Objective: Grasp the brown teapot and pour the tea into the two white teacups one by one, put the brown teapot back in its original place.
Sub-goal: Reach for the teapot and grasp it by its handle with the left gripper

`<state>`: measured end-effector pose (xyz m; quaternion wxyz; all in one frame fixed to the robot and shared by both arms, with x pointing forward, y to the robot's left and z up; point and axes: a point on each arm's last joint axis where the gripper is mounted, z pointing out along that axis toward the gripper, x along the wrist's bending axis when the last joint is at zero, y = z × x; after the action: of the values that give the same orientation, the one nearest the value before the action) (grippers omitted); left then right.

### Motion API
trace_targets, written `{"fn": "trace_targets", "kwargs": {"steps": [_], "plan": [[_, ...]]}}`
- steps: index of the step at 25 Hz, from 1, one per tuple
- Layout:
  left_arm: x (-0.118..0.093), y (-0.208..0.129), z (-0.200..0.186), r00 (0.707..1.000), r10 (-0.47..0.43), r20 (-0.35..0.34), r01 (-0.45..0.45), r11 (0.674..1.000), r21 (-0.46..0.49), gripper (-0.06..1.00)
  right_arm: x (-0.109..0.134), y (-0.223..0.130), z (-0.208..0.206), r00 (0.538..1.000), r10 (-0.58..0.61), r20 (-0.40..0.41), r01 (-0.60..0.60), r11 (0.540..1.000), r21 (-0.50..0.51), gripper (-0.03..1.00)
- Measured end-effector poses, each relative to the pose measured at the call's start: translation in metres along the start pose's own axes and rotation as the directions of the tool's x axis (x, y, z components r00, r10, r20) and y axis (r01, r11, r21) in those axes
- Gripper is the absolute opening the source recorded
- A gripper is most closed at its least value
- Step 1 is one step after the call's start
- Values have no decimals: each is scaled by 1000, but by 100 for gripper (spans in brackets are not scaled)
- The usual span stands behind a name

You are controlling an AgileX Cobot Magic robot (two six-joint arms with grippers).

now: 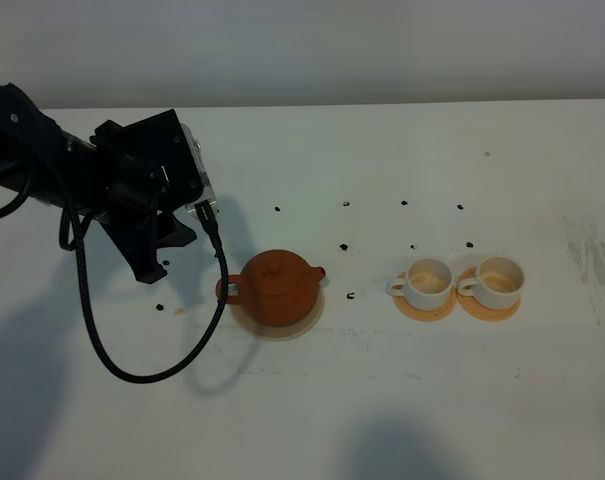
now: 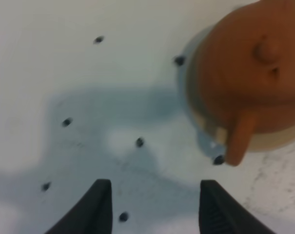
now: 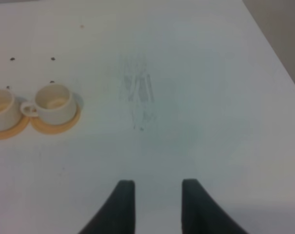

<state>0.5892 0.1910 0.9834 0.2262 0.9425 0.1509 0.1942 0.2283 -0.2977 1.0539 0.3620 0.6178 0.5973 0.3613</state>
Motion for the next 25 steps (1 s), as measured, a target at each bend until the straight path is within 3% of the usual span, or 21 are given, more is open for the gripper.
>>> {"fn": "trace_targets", "kwargs": {"steps": [4, 13, 25], "plan": [[3, 2, 10, 996, 19, 88, -18, 1000, -15, 40, 0, 0, 0, 1000, 0, 1, 0, 1000, 0, 23], [1, -2, 29, 977, 31, 213, -36, 999, 16, 39, 0, 0, 0, 1000, 0, 1, 0, 1000, 0, 23], [-2, -15, 53, 963, 98, 251, -113, 993, 45, 39, 0, 0, 0, 1000, 0, 1, 0, 1000, 0, 23]]}}
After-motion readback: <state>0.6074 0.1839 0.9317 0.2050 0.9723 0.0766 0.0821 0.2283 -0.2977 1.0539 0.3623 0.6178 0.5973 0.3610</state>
